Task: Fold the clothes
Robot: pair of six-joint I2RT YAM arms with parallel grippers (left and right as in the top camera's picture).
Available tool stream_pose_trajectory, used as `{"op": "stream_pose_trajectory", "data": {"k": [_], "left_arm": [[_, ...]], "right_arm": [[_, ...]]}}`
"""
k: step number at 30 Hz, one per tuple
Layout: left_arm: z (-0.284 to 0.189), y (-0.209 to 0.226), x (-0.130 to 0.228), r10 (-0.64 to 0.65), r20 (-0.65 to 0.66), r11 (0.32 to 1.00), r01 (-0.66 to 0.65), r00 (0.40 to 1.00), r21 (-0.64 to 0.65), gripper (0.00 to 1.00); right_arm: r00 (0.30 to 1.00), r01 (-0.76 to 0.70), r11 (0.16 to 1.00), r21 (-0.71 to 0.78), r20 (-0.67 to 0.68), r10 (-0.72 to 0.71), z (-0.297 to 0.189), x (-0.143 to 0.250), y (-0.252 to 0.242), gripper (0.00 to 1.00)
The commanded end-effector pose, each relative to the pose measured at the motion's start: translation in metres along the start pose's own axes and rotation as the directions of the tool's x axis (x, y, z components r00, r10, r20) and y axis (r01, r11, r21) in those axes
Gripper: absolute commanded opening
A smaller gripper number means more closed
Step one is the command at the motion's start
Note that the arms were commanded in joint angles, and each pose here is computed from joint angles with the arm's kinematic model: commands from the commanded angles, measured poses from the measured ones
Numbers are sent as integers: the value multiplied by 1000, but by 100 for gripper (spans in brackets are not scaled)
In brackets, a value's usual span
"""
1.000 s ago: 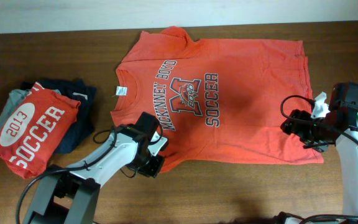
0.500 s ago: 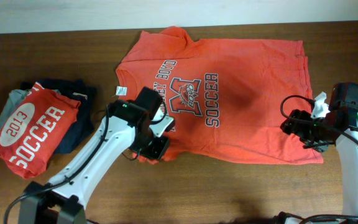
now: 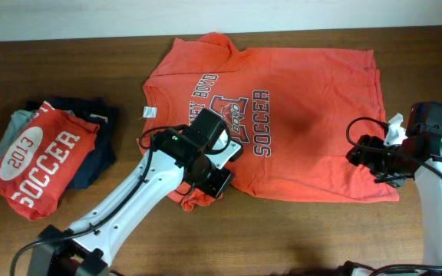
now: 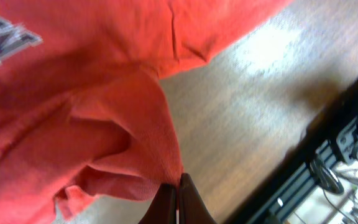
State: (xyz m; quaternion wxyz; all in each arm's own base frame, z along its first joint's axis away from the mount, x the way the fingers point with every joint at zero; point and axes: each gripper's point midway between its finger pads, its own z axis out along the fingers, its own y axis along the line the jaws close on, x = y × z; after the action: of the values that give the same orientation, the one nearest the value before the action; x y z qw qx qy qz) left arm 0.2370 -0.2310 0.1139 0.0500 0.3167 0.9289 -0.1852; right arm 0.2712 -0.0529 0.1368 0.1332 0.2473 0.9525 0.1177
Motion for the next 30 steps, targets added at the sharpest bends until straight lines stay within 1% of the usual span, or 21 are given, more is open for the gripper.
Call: {"op": "stream_pose_trajectory", "data": {"k": [1, 8, 9, 10, 11, 12, 13, 15, 16, 19, 21, 23, 26, 27, 28, 30], "left_arm": [[-7, -3, -10, 33, 44, 999, -33, 998, -7, 1], [-7, -8, -15, 39, 63, 999, -40, 997, 22, 1], [-7, -8, -13, 37, 58, 999, -38, 998, 22, 12], [-7, -7, -12, 35, 50, 999, -36, 998, 20, 37], [-7, -5, -8, 30, 37, 1000, -30, 999, 3, 53], [-7, 1, -3, 24, 16, 999, -23, 1000, -28, 63], [-7, 6, 2, 16, -5, 998, -16, 1000, -59, 65], [-8, 17, 14, -3, -52, 993, -4, 999, -119, 68], [-9, 23, 19, -34, -70, 988, 23, 997, -154, 69], [-13, 35, 32, -152, -96, 968, 129, 984, -214, 68], [-12, 37, 40, -215, -109, 957, 187, 970, -223, 62], [-7, 39, 49, -232, -134, 953, 197, 963, -229, 56], [13, 45, 66, -245, -162, 951, 204, 956, -234, 55], [21, 48, 72, -246, -167, 950, 204, 955, -234, 53], [28, 50, 77, -248, -173, 950, 205, 953, -235, 50], [38, 54, 87, -252, -180, 948, 205, 951, -241, 38]], "right_arm": [[1000, -9, 1000, -8, -3, 9, 0, 0, 1, 75], [1000, -8, 1000, -8, 0, 8, 0, -1, 1, 75], [1000, -8, 1000, -8, 1, 8, 0, -1, 1, 75], [1000, -8, 1000, -9, 1, 8, 0, -1, 1, 75], [1000, -8, 1000, -9, 1, 8, 0, -1, 1, 75], [1000, -8, 1000, -9, 1, 8, 0, -1, 1, 75], [1000, -8, 1000, -8, 1, 8, 0, -1, 1, 75], [1000, -8, 1000, -9, 1, 8, 0, -1, 1, 75], [1000, -8, 1000, -9, 1, 8, 0, -1, 1, 75], [1000, -8, 1000, -9, 1, 8, 0, -1, 1, 75], [1000, -8, 1000, -9, 1, 8, 0, -1, 1, 75], [1000, -8, 1000, -9, 1, 8, 0, -1, 1, 75], [1000, -8, 1000, -9, 1, 8, 0, -1, 1, 75], [1000, -8, 1000, -9, 2, 8, 0, -1, 1, 75], [1000, -8, 1000, -9, 2, 8, 0, -1, 1, 75], [1000, -8, 1000, -9, 2, 8, 0, -1, 1, 75]]}}
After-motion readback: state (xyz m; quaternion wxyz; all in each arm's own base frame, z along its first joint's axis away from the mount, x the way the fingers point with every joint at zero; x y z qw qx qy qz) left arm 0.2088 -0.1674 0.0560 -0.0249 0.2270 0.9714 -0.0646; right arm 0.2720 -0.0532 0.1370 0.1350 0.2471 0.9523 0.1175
